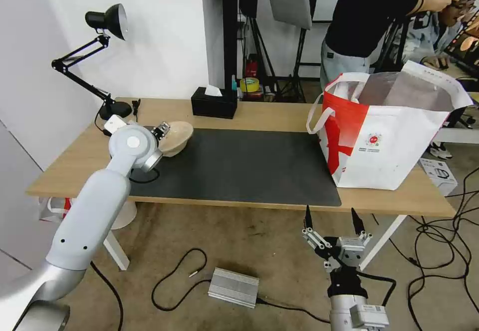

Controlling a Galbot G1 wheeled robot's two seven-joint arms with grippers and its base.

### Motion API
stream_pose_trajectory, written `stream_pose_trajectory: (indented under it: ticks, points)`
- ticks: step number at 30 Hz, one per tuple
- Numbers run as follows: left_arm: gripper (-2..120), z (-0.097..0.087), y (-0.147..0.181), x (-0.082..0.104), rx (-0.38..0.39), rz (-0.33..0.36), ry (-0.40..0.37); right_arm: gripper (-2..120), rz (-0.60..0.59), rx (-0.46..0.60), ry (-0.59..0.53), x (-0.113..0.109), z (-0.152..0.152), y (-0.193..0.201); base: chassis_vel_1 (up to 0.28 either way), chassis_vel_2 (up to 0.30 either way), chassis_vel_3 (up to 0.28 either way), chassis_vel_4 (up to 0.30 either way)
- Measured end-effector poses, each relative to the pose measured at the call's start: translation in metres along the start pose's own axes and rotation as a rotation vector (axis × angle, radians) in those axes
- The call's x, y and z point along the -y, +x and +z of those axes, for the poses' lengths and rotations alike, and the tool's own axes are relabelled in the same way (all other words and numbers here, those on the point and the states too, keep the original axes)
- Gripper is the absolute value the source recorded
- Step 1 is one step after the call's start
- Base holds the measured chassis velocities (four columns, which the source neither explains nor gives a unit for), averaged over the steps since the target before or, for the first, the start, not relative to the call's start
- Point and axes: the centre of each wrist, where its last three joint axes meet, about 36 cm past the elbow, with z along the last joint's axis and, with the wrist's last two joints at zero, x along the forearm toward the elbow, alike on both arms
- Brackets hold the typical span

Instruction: Pick up the trash from the table and place it into the takeout bag.

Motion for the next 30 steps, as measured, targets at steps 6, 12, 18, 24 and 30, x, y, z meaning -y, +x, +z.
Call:
stream_pose_trajectory:
  ticks: [6,12,18,24,30]
  points:
    - [100,-0.0038,-0.0012,0.0033,-0.003,-0.013,0.011,100,0.000,0.000,0.000,0.0000,0.0000,0.0000,0.000,0.000,0.000,0.000]
    - [100,-0.0090,-0.0026,0.0079,-0.018,-0.019,0.027,100,0.000,0.000,0.000,0.0000,0.0000,0.0000,0.000,0.000,0.000,0.000]
    - [100,-0.0075,-0.0034,0.0085,-0.026,-0.023,0.029,100,0.000,0.000,0.000,0.0000,0.0000,0.0000,0.000,0.000,0.000,0.000]
    - [100,-0.0065,-0.0065,0.0090,-0.037,-0.029,0.037,100,0.000,0.000,0.000,0.0000,0.0000,0.0000,0.000,0.000,0.000,0.000]
    - [100,-0.0045,-0.0084,0.0095,-0.046,-0.032,0.047,100,0.000,0.000,0.000,0.0000,0.0000,0.0000,0.000,0.000,0.000,0.000]
